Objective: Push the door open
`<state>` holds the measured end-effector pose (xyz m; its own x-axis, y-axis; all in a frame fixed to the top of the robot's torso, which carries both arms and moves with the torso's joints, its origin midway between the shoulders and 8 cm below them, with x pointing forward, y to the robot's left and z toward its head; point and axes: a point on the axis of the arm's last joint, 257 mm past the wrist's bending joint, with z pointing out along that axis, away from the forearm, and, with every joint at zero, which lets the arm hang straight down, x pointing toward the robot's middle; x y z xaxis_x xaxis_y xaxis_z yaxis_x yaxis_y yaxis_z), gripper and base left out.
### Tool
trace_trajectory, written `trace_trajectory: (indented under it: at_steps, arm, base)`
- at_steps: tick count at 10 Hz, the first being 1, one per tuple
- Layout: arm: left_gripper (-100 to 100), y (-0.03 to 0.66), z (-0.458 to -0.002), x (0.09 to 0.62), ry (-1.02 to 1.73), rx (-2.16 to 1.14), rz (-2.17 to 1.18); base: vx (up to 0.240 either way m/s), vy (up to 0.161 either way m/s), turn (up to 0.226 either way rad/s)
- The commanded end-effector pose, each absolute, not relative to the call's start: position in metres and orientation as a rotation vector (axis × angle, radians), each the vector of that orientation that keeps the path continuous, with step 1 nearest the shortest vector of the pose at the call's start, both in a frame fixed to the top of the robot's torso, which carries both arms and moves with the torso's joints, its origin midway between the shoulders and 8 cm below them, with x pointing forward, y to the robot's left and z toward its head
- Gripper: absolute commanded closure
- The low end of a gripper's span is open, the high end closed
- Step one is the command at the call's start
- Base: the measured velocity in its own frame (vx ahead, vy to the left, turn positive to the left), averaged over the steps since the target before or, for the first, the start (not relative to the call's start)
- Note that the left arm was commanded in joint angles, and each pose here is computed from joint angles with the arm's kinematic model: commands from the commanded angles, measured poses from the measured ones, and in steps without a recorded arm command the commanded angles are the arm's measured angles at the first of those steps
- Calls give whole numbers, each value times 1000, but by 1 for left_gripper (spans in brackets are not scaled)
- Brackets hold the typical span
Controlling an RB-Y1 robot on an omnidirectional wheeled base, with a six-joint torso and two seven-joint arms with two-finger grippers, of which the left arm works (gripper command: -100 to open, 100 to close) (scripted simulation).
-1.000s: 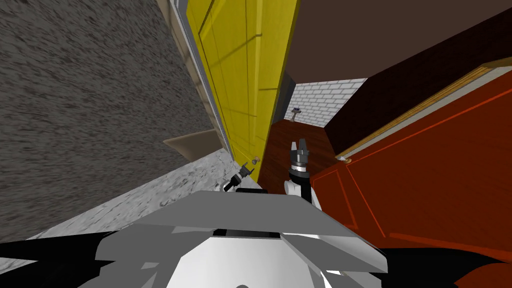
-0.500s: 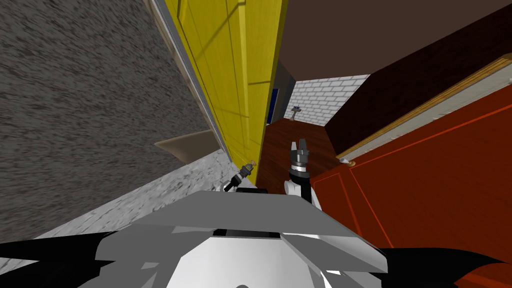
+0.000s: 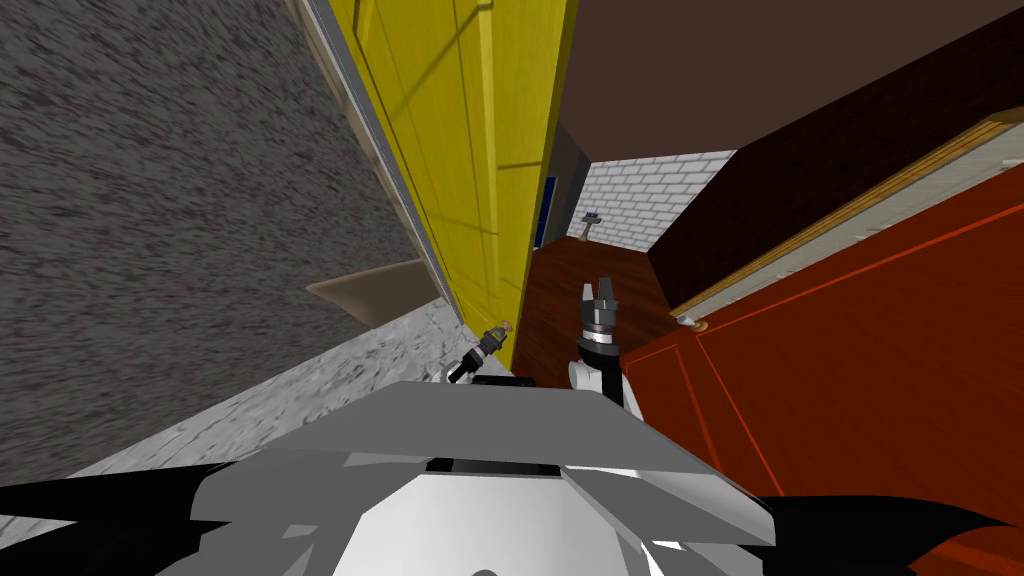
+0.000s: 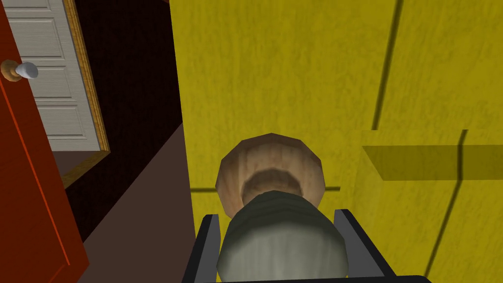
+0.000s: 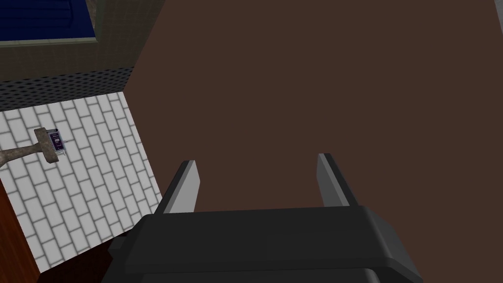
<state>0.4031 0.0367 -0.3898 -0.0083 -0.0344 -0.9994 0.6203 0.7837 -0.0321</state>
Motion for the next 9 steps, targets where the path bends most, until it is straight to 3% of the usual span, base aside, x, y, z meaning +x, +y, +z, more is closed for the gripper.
trace_trajectory:
  at_steps: [1, 9]
  arm:
    - [100, 39, -389, 405, 1516, 455, -580]
    - [100, 48, -386, 411, 1564, 257, -713]
  base:
    - [19, -15, -37]
    - [19, -18, -23]
